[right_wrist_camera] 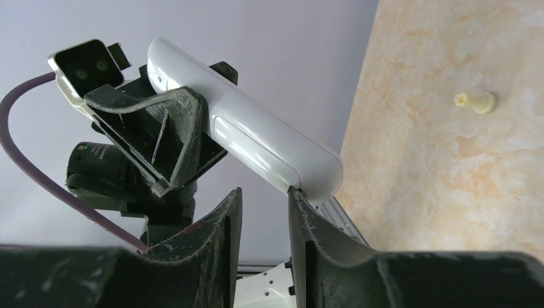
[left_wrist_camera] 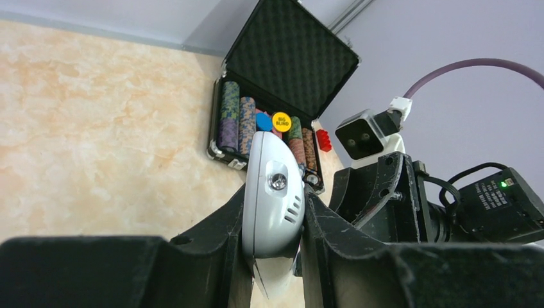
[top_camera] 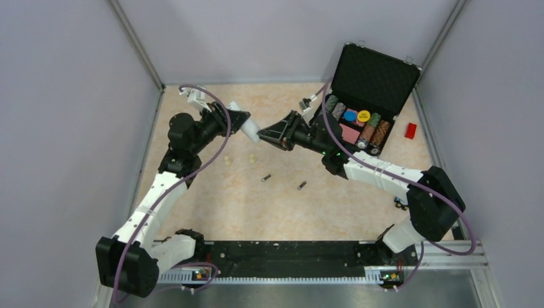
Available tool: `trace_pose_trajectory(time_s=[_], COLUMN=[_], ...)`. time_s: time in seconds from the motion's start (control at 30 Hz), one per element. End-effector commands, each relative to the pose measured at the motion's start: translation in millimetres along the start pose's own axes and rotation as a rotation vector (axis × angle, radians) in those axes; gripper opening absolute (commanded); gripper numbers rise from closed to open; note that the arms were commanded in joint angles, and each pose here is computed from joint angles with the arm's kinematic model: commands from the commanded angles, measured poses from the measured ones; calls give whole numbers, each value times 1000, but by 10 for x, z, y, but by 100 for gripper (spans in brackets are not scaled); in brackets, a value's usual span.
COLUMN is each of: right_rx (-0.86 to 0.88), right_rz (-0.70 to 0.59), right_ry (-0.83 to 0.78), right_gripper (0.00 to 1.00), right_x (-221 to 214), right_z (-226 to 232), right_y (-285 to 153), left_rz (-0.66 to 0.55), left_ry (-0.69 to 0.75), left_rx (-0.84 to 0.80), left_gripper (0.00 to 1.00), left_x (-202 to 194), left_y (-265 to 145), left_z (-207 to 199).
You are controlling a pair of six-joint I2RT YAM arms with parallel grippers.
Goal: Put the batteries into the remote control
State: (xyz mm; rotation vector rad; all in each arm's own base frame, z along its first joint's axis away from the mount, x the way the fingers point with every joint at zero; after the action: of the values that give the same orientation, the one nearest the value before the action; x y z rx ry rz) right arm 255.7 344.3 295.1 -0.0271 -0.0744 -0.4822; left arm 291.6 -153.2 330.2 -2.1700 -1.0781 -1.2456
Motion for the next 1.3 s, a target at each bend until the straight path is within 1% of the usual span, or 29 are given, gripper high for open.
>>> trace_pose_trajectory(time_s=[0.0, 0.47, 0.63, 0.77, 1.1, 1.27], right_rx=[93, 43, 24, -35, -190, -251], right_rz=[-5, 7, -1, -21, -69, -93], right_ry=[-59, -47, -39, -44, -72, -85], right_gripper=[31, 31, 31, 31, 32, 32], right_x=[50, 134, 167, 210, 348, 409], right_z=[206, -83, -147, -289, -759, -969], right_y=[24, 99, 108, 97, 73, 41], left_rz=[114, 228, 246, 263, 352, 424], left_ry=[-32, -60, -60, -61, -83, -99], left_rx=[-16, 65, 98, 108, 130, 159], left_gripper=[0, 0, 0, 0, 0, 0], left_x=[-330, -697, -761, -815, -1050, -1171], left_y=[41, 167, 173, 188, 302, 353], left_z=[70, 385, 457, 502, 680, 779])
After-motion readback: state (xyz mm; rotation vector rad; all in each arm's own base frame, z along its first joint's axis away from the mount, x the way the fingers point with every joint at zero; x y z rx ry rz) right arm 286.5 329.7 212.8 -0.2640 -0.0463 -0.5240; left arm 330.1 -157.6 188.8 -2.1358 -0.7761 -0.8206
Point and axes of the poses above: each gripper's point midway between its finger pads, its own y axis out along the fingers, its own z axis along the line the jaws close on, x = y × z, the point moved 5 cm from there along -y, back along the fingers, and after that the axes turned 9 degrees about y, right-handed, at the moved point
